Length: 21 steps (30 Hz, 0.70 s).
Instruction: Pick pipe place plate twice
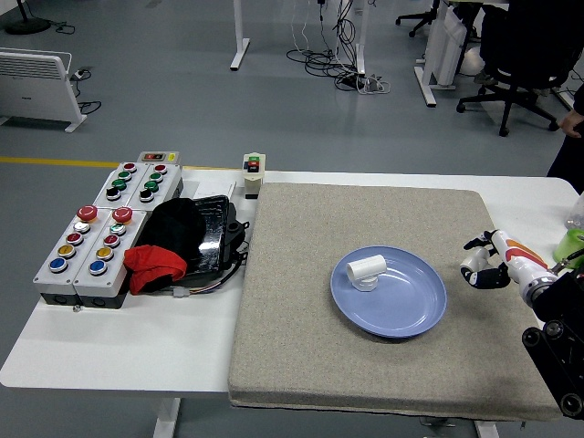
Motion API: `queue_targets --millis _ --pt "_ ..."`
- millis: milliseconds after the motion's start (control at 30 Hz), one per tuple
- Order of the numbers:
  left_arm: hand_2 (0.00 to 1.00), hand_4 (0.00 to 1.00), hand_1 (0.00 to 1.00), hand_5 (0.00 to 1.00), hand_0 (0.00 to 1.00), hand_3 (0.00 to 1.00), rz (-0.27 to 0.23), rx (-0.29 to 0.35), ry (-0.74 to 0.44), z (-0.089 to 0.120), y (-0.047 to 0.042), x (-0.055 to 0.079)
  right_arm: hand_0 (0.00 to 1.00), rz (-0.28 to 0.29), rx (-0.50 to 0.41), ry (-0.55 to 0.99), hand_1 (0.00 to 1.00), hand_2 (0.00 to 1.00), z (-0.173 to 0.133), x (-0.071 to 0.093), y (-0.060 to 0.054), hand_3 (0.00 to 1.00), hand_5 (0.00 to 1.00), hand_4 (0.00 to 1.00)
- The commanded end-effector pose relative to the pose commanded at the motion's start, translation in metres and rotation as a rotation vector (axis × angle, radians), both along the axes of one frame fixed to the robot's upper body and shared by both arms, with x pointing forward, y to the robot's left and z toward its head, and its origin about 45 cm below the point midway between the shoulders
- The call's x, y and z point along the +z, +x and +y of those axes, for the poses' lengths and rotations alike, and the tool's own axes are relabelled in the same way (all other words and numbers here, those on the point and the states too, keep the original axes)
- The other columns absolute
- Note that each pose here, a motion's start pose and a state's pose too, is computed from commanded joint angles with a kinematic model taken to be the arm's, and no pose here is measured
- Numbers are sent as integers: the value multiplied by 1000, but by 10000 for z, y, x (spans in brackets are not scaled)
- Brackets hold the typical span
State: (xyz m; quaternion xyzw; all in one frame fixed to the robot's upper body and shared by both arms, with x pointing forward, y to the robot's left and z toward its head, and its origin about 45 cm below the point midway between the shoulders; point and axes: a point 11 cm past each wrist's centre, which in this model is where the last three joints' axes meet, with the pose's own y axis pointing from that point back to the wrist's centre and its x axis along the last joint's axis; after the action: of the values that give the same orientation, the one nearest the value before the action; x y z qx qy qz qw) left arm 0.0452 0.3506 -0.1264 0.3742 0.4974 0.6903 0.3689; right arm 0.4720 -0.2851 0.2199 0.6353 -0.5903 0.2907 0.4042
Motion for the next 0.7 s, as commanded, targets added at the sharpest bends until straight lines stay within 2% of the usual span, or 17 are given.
queue_targets --millis 67,100,233,267,300,333,433,467,500,667,700 --pt "709 318 682 998 696 650 0 1 0 3 -2 1 196 -19 39 7 320 474 126 94 -20 578 193 624" --pt "708 317 682 998 696 650 0 1 0 4 -2 1 281 -32 52 11 379 481 172 143 -24 592 234 667" --pt "708 317 682 998 696 650 1 2 1 4 -5 0 281 -18 164 -1 379 481 538 237 -116 592 234 667" --pt "708 317 682 998 696 650 1 2 0 3 -5 0 281 14 191 -15 379 481 627 217 -153 592 234 667" --pt "709 318 683 998 696 650 0 4 1 4 -3 0 795 55 221 -33 800 993 727 189 -202 903 250 679" --pt "709 318 683 998 696 650 0 4 1 5 -3 0 795 95 251 -56 800 993 812 141 -247 903 250 679" --pt "709 318 683 998 696 650 -3 7 2 8 3 2 795 155 299 -115 800 993 957 68 -325 903 250 679" --pt "709 318 683 998 696 650 -3 7 2 10 6 3 795 160 306 -131 800 993 981 59 -336 903 250 679" --pt "709 318 682 998 696 651 -4 6 2 11 8 3 954 159 308 -143 946 998 995 60 -340 998 264 743" --pt "709 318 682 998 696 651 -5 8 3 15 13 5 954 171 301 -156 946 998 973 85 -337 998 264 743" --pt "710 318 683 998 698 651 -5 8 3 16 13 5 973 170 299 -158 949 998 963 95 -335 998 239 733"
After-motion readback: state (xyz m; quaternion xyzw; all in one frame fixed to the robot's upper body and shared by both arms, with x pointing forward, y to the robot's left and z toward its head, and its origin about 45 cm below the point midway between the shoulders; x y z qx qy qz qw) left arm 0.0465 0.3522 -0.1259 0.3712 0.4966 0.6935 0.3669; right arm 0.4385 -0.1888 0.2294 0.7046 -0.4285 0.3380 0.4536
